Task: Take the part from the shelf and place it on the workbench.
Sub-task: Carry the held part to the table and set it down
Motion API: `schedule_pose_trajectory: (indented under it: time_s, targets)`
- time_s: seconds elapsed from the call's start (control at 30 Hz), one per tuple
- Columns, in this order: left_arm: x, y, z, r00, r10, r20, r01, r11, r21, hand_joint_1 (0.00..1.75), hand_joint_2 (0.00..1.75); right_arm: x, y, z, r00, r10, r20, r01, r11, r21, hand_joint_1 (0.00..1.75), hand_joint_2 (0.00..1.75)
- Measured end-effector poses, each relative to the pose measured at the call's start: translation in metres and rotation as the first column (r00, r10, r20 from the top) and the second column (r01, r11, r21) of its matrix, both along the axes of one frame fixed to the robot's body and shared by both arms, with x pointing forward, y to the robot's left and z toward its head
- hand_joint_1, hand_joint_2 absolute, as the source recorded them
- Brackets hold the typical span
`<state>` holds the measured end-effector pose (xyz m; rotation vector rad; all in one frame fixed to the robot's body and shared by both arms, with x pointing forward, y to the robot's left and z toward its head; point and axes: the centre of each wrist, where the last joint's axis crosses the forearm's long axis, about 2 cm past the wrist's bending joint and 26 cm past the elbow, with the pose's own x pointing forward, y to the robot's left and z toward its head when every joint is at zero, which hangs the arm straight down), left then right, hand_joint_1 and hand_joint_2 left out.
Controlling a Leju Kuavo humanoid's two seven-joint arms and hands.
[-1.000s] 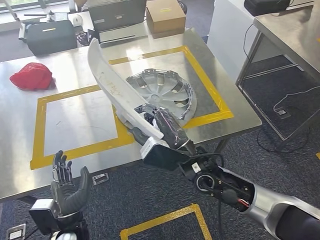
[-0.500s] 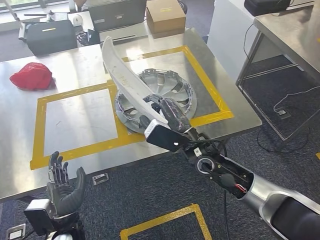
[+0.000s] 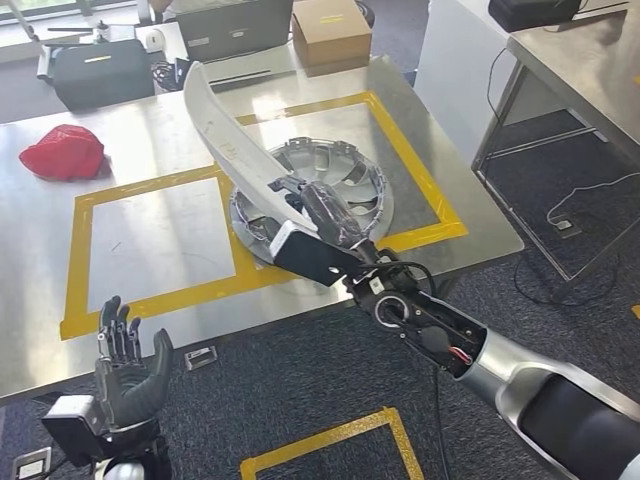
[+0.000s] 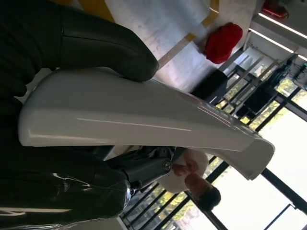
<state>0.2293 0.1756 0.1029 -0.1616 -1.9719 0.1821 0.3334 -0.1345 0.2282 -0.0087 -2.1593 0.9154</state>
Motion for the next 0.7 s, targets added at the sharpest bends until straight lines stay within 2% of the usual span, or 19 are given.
schedule_pose_trajectory:
  time_s: [0.7]
  targets:
    - [0.006, -0.005, 0.005, 0.999, -0.027, 0.019, 0.028, 0.999, -0.021, 0.0, 1.75, 0.0, 0.028, 0.011, 0.997, 0.082, -0.006, -0.082, 0.997, -0.006, 1.75, 1.75]
